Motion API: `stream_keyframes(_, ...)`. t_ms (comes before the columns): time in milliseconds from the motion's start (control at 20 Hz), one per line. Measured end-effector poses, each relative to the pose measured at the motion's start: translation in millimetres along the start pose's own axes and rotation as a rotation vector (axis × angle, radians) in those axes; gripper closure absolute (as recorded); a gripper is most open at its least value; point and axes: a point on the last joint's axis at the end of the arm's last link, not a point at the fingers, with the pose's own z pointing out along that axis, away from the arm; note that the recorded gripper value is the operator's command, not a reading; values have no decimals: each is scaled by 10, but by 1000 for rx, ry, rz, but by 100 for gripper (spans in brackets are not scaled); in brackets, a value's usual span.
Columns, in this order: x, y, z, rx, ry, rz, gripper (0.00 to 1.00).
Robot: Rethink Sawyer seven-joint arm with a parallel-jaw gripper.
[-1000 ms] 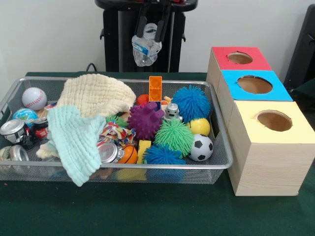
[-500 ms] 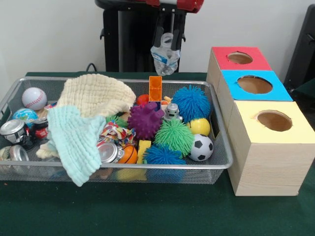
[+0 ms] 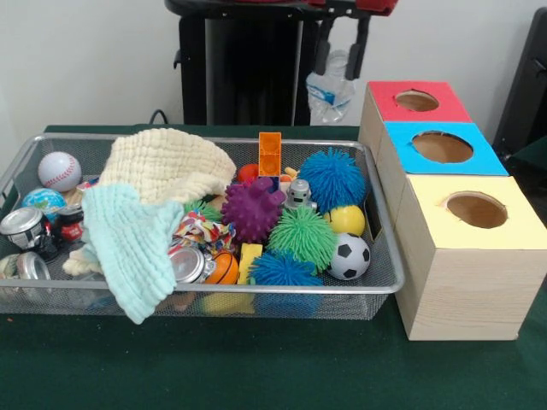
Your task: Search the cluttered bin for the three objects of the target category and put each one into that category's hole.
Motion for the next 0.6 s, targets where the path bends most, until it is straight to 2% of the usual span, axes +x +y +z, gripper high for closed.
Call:
stream_keyframes(100,71,86,-53,2,0,-12,100)
stream_keyframes(250,290,323,-218,14,21,-55,100)
stream_keyframes(350,349,405,-275,18,34,-68,100)
stream_keyframes(500,432,549,-362,22,57,-74,100)
stream_keyframes(600,463,632,-403,26,66,-59,100)
